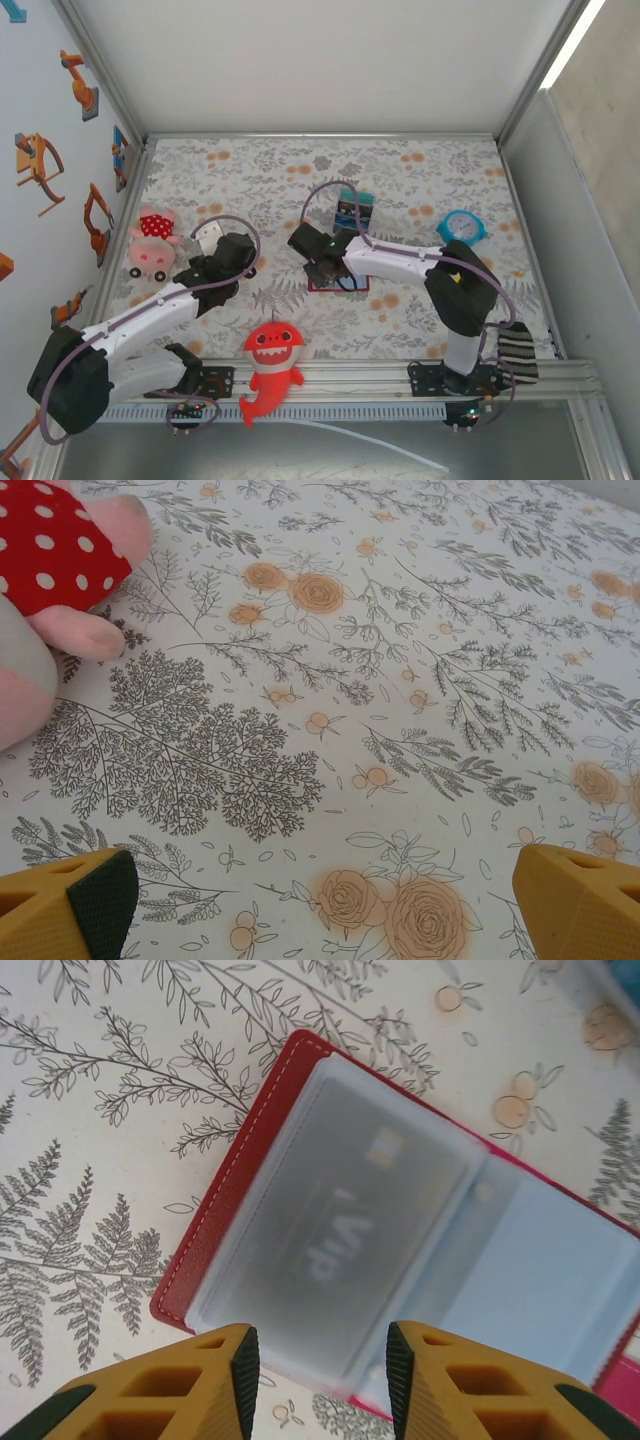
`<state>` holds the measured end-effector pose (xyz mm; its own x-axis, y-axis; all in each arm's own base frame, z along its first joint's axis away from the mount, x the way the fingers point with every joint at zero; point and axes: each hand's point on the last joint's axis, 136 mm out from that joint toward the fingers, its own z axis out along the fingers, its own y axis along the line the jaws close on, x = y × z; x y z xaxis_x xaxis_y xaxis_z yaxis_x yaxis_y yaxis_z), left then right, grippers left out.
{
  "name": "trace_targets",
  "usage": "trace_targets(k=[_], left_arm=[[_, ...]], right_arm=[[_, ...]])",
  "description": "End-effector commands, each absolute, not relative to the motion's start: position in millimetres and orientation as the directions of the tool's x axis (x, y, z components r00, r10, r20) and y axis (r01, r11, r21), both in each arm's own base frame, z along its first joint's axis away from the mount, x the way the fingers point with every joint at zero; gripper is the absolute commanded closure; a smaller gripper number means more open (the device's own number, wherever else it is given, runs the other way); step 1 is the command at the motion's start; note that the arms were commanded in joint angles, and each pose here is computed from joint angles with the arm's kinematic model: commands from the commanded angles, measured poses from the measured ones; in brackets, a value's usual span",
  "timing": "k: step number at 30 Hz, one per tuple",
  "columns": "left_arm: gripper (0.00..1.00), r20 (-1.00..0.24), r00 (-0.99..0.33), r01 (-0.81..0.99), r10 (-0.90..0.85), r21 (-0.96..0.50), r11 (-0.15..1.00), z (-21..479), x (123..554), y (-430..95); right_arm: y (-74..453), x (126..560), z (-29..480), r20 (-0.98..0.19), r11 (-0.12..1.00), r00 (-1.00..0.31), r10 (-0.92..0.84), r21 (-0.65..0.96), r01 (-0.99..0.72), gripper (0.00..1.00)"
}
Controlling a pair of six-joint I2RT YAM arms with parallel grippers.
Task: Take the credit cards out of the card holder
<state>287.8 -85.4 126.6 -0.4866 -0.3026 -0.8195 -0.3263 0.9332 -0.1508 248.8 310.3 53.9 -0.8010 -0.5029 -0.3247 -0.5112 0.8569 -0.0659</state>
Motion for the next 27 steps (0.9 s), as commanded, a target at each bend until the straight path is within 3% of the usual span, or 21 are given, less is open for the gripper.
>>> trace_targets(k=[1,4,5,6,27], left_arm=[[0.03,-0.825,-0.477,-0.365,-0.304,-0.129,0.922,125,283,-73],[0.03,-0.824,-0.477,-0.364,-0.305,-0.131,0.922,124,281,-73],[0.03,-0.823,-0.478,-0.365,-0.307,-0.132,0.922,123,281,-73],[0.03,-0.823,-0.478,-0.367,-0.306,-0.129,0.921,122,281,-72],[0.03,-0.812,-0.504,-0.35,-0.295,-0.12,0.929,119,284,-78]], right_arm=[[319,255,55,-0.339,0.883,-0.823,-0.455,-0.05,-0.467,0.6],[320,255,48,-0.324,0.883,-0.828,-0.458,-0.053,-0.467,0.57],[321,254,45,-0.317,0.882,-0.83,-0.458,-0.05,-0.468,0.47],[323,254,44,-0.312,0.881,-0.831,-0.461,-0.045,-0.472,0.43],[323,247,21,-0.278,0.887,-0.85,-0.447,-0.013,-0.462,0.45]])
